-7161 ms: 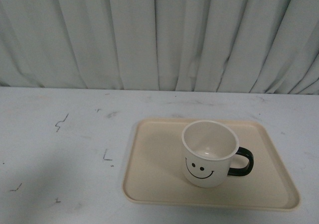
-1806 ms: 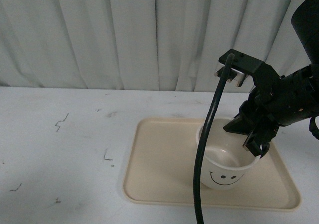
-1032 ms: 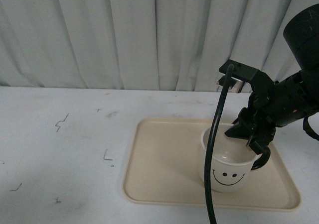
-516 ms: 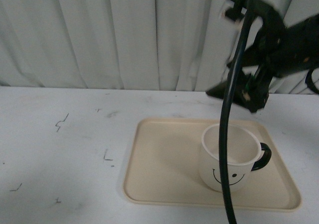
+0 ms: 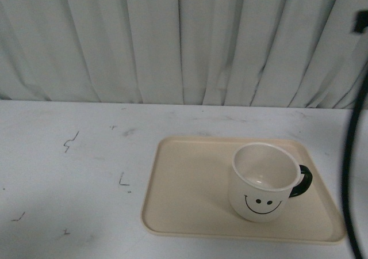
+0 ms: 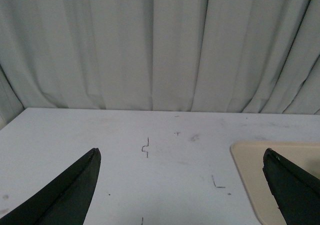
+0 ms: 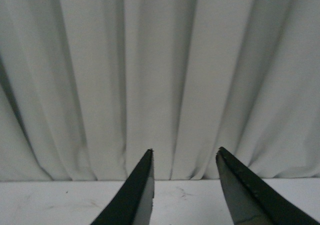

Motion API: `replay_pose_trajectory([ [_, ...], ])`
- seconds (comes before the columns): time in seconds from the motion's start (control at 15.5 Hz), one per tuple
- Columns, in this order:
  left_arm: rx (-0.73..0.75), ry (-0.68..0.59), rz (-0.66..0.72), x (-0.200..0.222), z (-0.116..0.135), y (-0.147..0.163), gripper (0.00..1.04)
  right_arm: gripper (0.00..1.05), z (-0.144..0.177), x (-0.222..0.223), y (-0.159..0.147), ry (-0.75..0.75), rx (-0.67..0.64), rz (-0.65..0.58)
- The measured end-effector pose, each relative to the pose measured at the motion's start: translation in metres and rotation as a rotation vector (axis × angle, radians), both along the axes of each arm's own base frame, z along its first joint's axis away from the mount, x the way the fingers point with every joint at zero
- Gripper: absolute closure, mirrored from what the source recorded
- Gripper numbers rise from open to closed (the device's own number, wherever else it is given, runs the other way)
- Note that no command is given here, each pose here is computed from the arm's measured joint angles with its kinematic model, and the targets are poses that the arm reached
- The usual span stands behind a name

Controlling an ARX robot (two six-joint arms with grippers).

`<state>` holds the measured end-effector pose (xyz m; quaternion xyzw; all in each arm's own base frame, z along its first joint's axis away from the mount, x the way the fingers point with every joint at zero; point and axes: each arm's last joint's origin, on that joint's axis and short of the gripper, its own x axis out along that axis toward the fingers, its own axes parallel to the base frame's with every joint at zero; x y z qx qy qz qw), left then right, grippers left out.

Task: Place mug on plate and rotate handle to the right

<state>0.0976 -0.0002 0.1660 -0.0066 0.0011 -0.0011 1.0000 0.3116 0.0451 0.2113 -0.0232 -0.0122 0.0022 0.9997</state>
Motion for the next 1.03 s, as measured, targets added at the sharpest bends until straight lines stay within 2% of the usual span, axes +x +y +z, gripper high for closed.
replay_pose_trajectory([
  [0.06, 0.000, 0.000, 0.000, 0.000, 0.000, 0.000, 0.07, 0.70, 0.003, -0.019, -0.011, -0.038, 0.025, -0.025],
  [0.19, 0.000, 0.000, 0.000, 0.000, 0.000, 0.000, 0.07, 0.97, -0.024, -0.053, -0.016, 0.046, 0.026, 0.008],
  [0.26, 0.000, 0.000, 0.000, 0.000, 0.000, 0.000, 0.07, 1.02, -0.030, -0.066, -0.021, 0.061, 0.027, 0.005],
  [0.39, 0.000, 0.000, 0.000, 0.000, 0.000, 0.000, 0.07, 1.03, -0.026, -0.091, -0.030, 0.013, 0.033, -0.017],
  [0.58, 0.000, 0.000, 0.000, 0.000, 0.000, 0.000, 0.07, 1.03, -0.038, -0.119, -0.042, 0.042, 0.031, 0.007],
  [0.65, 0.000, 0.000, 0.000, 0.000, 0.000, 0.000, 0.07, 1.03, -0.036, -0.127, -0.047, 0.028, 0.032, -0.023],
  [1.03, 0.000, 0.000, 0.000, 0.000, 0.000, 0.000, 0.07, 1.03, -0.051, -0.151, -0.046, 0.046, 0.032, -0.010],
])
